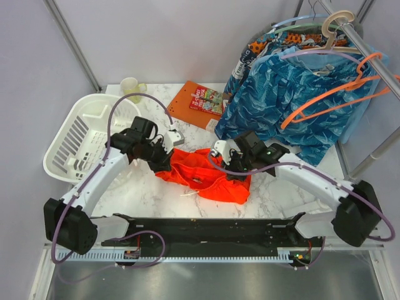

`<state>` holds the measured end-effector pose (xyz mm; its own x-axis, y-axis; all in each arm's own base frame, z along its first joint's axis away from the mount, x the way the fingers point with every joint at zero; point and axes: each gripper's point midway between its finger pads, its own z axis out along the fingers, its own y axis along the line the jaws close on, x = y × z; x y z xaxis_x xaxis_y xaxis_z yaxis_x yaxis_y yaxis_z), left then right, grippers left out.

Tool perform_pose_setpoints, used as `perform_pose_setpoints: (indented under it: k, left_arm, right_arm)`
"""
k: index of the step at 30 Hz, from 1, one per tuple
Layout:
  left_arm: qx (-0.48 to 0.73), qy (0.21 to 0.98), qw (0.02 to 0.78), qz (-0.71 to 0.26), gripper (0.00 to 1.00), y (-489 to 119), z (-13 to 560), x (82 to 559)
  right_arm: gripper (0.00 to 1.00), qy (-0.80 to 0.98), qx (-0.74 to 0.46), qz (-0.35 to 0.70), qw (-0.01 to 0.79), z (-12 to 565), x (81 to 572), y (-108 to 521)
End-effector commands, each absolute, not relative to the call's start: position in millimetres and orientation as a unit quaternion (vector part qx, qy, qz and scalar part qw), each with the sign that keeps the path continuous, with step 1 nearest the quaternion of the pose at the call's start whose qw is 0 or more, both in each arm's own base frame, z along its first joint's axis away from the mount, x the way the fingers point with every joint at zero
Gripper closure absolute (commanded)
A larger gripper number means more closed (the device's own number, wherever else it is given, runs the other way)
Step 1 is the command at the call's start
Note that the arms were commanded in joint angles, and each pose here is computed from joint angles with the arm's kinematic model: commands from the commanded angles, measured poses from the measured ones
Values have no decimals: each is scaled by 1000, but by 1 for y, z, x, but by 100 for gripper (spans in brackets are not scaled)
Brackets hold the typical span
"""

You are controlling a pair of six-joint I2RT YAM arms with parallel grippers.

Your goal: Place the shorts on the hanger

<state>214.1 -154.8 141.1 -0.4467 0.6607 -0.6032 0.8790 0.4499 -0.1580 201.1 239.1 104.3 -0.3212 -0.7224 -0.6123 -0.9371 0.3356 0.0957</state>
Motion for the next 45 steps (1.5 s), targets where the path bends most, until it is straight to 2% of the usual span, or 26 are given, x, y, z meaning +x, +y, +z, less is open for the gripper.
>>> perform_pose_setpoints:
  k: [1, 3, 5, 6, 8, 9, 14, 17, 25, 31, 34, 35, 38, 42, 45]
  left_arm:
    - [450, 781, 366, -232, 98, -171, 237, 249]
    - [458, 756, 403, -236, 98, -177, 273, 254]
    - [465, 721, 461, -228, 98, -183, 328, 265]
    - [464, 695, 504, -219, 98, -185, 371, 268]
    - [459, 677, 532, -218, 98, -191, 405, 277]
    - [457, 646, 574, -209, 98, -190, 449, 275]
    - [436, 573, 661, -212, 98, -193, 546, 261]
    - [428, 552, 684, -212, 98, -189, 567, 245]
    - [445, 600, 622, -236, 98, -179, 493, 208]
    - [412, 679, 561, -234, 98, -175, 446, 225]
    - [408, 722, 511, -228, 98, -178, 392, 247]
    - [412, 742, 480, -222, 98, -177, 356, 254]
    - [429, 757, 449, -202, 98, -175, 295, 266]
    - [486, 750, 402, -196, 98, -168, 225, 246]
    - [528, 747, 354, -194, 98, -159, 172, 225]
  right_arm:
    - [100, 738, -510, 195, 397, 220, 232, 241]
    - [100, 718, -486, 157, 473, 276, 247, 232]
    - [100, 705, -457, 116, 530, 319, 263, 220]
    - [100, 683, -437, 107, 576, 361, 268, 217]
    - [100, 655, -400, 75, 637, 420, 276, 203]
    - [100, 638, -380, 70, 666, 446, 278, 199]
    - [100, 555, -329, 60, 762, 549, 262, 177]
    - [100, 520, -345, 50, 779, 572, 248, 171]
    - [100, 492, -447, 16, 747, 538, 240, 181]
    - [100, 523, -474, -6, 708, 489, 273, 201]
    - [100, 540, -507, -13, 672, 436, 289, 214]
    - [100, 554, -525, -13, 646, 403, 296, 219]
    - [100, 574, -549, 1, 608, 347, 303, 224]
    - [100, 585, -604, 47, 539, 273, 278, 225]
    - [100, 591, -643, 108, 475, 210, 239, 222]
